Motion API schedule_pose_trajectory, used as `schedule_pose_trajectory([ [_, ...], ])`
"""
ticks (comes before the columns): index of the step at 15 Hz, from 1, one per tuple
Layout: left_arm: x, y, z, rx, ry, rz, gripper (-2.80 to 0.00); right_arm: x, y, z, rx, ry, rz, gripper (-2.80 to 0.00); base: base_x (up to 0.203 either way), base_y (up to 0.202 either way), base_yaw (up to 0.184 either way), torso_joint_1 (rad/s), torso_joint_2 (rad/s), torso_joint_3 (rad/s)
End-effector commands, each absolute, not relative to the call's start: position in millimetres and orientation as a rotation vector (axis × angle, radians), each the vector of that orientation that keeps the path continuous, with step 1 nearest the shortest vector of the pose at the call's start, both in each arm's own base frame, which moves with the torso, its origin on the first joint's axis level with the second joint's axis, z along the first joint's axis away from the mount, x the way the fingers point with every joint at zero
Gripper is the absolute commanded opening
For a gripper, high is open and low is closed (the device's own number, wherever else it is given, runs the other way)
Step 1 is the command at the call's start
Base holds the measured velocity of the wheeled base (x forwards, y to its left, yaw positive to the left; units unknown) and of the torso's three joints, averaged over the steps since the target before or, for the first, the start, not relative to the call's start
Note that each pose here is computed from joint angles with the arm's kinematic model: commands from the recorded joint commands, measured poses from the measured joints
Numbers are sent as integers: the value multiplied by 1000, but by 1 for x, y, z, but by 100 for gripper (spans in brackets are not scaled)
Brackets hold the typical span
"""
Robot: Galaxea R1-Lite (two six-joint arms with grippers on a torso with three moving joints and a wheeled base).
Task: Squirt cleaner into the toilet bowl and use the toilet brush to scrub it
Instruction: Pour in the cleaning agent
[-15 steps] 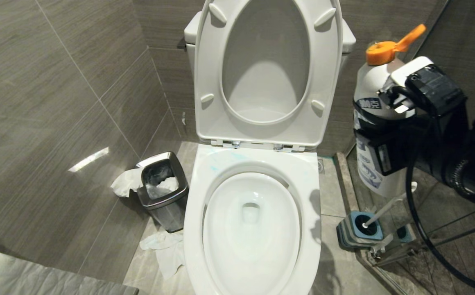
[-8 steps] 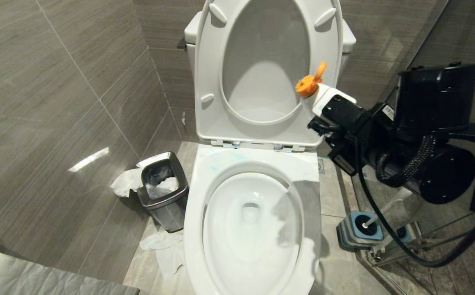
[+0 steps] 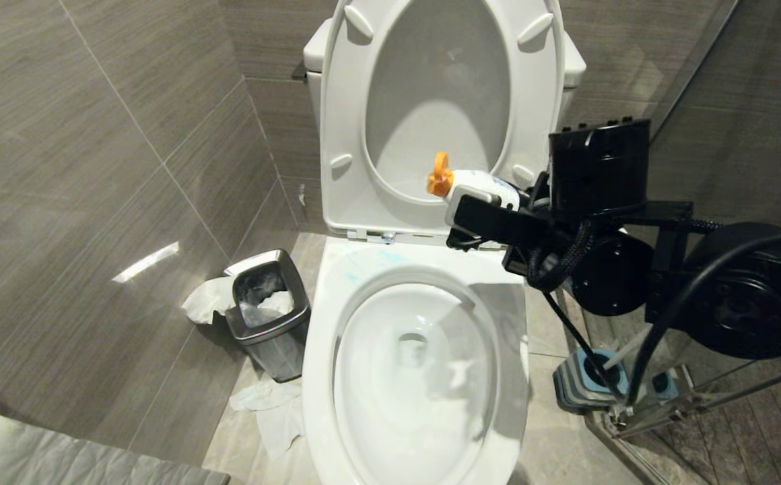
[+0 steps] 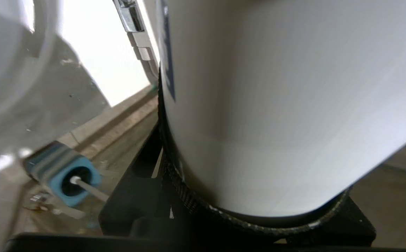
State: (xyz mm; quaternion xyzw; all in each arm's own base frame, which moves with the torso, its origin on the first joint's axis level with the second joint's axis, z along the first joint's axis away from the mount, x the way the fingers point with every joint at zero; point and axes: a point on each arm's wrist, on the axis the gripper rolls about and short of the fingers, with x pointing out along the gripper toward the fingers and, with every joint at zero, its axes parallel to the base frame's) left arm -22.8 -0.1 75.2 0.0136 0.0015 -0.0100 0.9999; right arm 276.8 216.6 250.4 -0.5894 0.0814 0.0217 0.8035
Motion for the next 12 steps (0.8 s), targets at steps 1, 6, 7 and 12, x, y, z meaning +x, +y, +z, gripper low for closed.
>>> schedule_pose_trajectory([
  [1,-23,0,75,28,4,-20,-280,281,221,248,-1370,177,52,-280,0,0,0,0,0,0],
  [6,-23,0,75,28,5,-20,-280,279,217,247,-1515,213,29,-280,0,0,0,0,0,0],
  [7,-23,0,75,28,4,-20,-280,279,217,245,-1538,226,22,-280,0,0,0,0,0,0],
  [12,-23,0,75,28,4,-21,-280,280,218,241,-1690,256,20,-280,0,0,0,0,0,0],
])
